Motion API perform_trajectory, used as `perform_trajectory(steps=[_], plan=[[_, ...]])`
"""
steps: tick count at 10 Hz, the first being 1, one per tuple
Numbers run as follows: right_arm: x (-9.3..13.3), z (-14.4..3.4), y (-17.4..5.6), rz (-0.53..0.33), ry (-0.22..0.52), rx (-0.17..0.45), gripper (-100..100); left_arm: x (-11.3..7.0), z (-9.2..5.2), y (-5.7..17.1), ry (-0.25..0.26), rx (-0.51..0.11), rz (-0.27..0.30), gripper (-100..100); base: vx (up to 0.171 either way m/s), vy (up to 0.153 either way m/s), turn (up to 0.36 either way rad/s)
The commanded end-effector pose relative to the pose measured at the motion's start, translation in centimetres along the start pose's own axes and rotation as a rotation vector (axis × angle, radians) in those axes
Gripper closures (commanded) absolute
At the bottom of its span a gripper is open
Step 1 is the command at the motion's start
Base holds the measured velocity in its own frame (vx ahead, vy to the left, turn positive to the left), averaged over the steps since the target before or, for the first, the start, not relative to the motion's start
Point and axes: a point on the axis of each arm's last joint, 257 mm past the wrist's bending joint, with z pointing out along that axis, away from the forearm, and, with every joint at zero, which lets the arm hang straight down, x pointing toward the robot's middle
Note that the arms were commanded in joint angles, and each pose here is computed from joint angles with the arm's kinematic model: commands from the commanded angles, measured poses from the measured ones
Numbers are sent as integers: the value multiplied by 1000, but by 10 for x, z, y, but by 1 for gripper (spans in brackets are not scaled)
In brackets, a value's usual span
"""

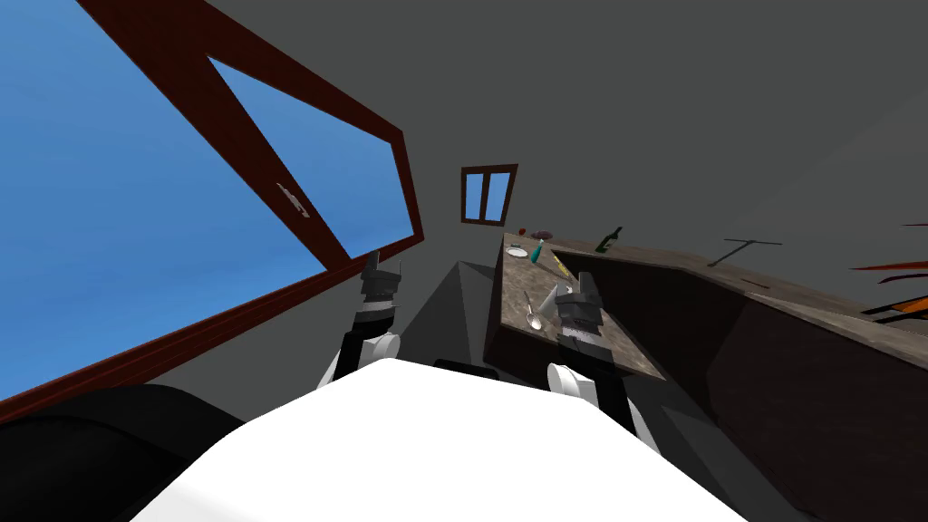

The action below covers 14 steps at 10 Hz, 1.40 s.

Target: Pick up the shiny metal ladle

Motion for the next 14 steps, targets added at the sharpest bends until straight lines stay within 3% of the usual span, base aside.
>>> perform_trajectory(steps=[1,4,8,9,11,12,13,14], plan=[[0,-3,-5,-51,30,17,-100,0,0,0,0,0,0,0,-25,1,77],[-6,-16,-25,-224,107,83,-100,0,0,0,0,0,0,0,-104,-4,131],[-32,-50,-68,-554,234,225,-100,0,0,0,0,0,0,0,-170,-5,217],[-31,-51,-68,-567,241,224,-100,0,0,0,0,0,0,0,-123,-20,94],[-52,-73,-91,-751,314,304,-100,0,0,0,0,0,0,0,-128,14,271],[-52,-75,-92,-768,323,305,-100,0,0,0,0,0,0,0,-108,11,92],[-65,-88,-102,-860,362,347,-100,0,0,0,0,0,0,0,-113,0,175],[-65,-88,-103,-873,369,346,-100,0,0,0,0,0,0,0,-96,1,126]])
